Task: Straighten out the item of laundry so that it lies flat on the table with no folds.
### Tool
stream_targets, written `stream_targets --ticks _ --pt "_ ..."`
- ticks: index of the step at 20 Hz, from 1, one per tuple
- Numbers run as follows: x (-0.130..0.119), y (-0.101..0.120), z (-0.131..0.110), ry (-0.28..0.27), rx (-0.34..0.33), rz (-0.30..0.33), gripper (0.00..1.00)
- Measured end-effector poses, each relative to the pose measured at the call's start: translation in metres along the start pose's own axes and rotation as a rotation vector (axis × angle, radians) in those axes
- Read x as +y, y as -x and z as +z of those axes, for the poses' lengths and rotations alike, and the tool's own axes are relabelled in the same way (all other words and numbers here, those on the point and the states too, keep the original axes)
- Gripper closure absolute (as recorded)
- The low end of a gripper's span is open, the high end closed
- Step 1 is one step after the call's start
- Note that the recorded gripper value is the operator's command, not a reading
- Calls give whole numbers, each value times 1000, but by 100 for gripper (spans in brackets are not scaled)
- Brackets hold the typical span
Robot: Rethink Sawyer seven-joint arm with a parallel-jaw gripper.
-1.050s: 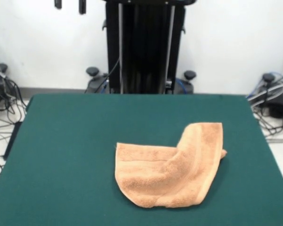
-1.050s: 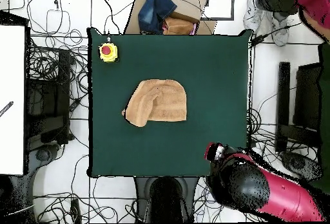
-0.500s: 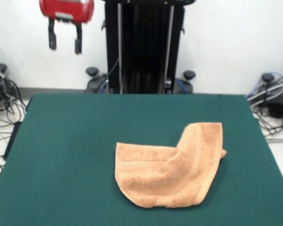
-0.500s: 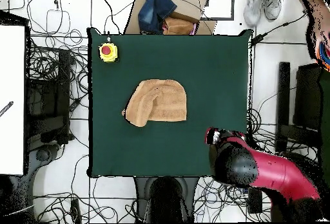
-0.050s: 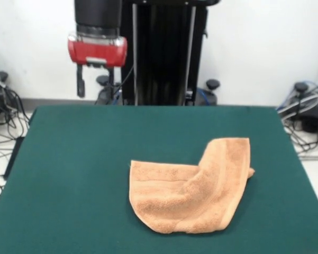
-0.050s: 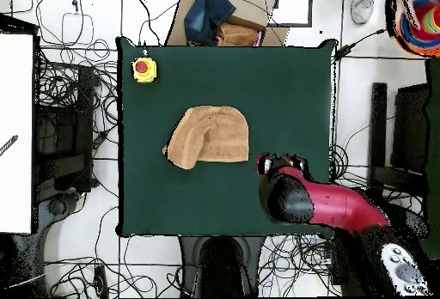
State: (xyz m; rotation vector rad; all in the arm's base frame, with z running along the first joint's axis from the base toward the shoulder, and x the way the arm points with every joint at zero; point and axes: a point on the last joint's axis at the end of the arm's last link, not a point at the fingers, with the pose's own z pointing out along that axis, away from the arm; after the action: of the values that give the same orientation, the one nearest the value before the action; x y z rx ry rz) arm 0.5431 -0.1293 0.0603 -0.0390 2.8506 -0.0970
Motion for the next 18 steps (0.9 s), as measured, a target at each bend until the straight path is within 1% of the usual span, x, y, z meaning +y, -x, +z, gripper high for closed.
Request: stream_targets --ticks 2,5,7,11,14,18 --pt "15 -2 16 -1 -8 -26 0" --pt "25 -4 27 0 -12 -44 0" --pt "35 -8 41 2 -14 -56 0" --pt "41 -12 57 1 -12 -53 0" --pt "45 -16 72 10 -12 -38 0" --pt "47 -20 86 18 -7 -25 0"
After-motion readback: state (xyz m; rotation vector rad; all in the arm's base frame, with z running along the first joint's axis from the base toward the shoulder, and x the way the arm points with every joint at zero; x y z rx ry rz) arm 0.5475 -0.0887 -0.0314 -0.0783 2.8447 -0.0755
